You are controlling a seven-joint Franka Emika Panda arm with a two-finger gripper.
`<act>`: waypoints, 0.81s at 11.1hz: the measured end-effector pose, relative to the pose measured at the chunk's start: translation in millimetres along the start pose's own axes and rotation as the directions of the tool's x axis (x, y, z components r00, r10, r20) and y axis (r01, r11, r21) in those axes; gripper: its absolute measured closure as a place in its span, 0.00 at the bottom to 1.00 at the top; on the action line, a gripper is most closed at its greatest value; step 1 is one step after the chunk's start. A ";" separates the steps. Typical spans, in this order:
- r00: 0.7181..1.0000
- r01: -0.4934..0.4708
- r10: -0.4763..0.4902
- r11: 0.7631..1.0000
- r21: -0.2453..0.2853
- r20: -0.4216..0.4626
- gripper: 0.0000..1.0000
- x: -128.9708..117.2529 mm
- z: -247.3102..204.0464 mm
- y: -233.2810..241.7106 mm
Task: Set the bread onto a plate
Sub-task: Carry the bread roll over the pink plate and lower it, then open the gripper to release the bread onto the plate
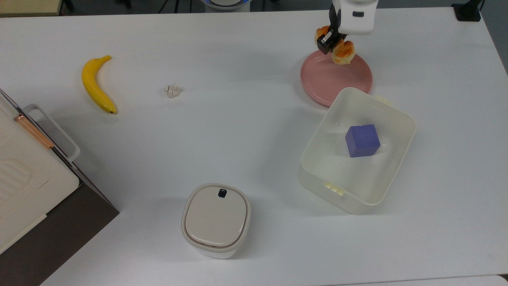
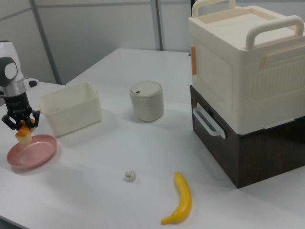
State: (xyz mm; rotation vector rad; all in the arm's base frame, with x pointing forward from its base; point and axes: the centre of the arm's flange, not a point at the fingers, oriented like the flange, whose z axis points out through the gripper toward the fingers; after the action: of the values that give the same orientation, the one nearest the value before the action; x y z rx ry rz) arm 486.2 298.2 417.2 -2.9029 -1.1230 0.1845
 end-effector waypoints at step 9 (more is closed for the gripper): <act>0.999 -0.004 0.004 1.000 0.012 0.040 0.85 13.5 42.2 6.1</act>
State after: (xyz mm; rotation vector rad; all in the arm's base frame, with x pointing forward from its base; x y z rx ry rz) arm 495.2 301.9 373.5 -2.9038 -1.1174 0.2498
